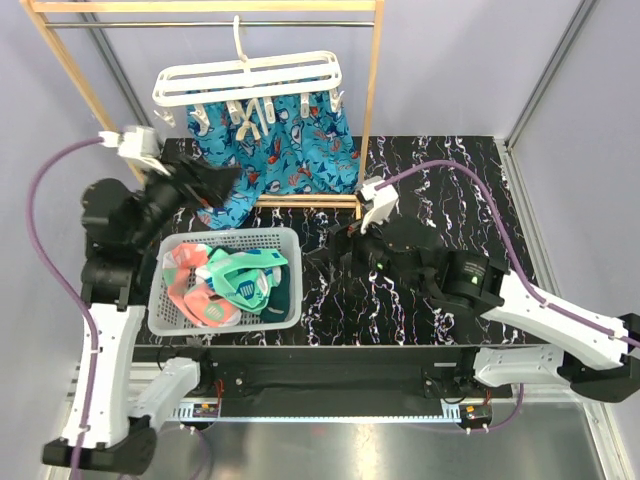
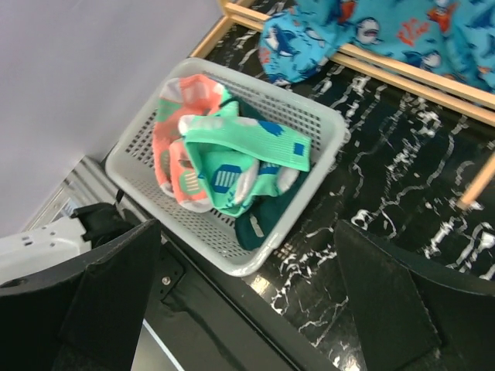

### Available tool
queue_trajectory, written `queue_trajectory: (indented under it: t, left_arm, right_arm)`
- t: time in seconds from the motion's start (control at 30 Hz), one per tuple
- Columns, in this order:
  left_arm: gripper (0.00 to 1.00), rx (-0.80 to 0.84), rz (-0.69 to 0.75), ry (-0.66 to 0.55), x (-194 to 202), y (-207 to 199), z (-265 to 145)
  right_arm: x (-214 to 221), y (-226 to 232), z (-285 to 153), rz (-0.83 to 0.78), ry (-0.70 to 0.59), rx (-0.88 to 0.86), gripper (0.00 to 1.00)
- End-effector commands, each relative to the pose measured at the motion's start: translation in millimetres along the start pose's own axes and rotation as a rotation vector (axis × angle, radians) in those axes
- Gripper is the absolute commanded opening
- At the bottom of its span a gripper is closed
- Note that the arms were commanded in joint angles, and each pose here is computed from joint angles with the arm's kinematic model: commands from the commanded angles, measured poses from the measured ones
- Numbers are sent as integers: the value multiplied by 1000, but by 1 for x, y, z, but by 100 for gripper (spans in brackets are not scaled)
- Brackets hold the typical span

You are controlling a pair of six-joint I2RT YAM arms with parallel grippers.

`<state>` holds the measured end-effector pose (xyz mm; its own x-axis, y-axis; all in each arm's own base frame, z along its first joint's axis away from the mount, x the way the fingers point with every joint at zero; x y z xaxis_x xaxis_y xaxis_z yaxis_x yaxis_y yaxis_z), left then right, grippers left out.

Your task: Remove the socks clipped to the hanger

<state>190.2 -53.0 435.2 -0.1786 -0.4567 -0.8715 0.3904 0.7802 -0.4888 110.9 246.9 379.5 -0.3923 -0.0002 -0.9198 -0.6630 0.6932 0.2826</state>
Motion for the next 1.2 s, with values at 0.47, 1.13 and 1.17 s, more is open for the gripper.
queue_trajectory:
  t: [0.47, 1.13, 1.17]
  left_arm:
    - [99, 626, 57, 352, 110, -74, 11]
    - [99, 492, 134, 247, 94, -66, -8]
    - [99, 490, 137, 245, 93, -66, -9]
  right_arm:
    - [9, -51, -42, 65, -155, 379, 100]
    - [6, -68, -77, 37, -239, 404, 100]
    - [6, -68, -75, 34, -232, 407, 100]
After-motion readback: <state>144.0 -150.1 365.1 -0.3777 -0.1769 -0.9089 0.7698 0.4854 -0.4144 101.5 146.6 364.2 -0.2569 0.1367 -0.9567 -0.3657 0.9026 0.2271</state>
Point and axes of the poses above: each gripper's point midway between its finger pads, its own z axis out along the fingers, its own y axis along the line the jaws close on, x = y × z, the point moved 10 cm from there along -z, back along the fingers, and after that the axes turned 4 degrees about -z, right-handed, at the moved point
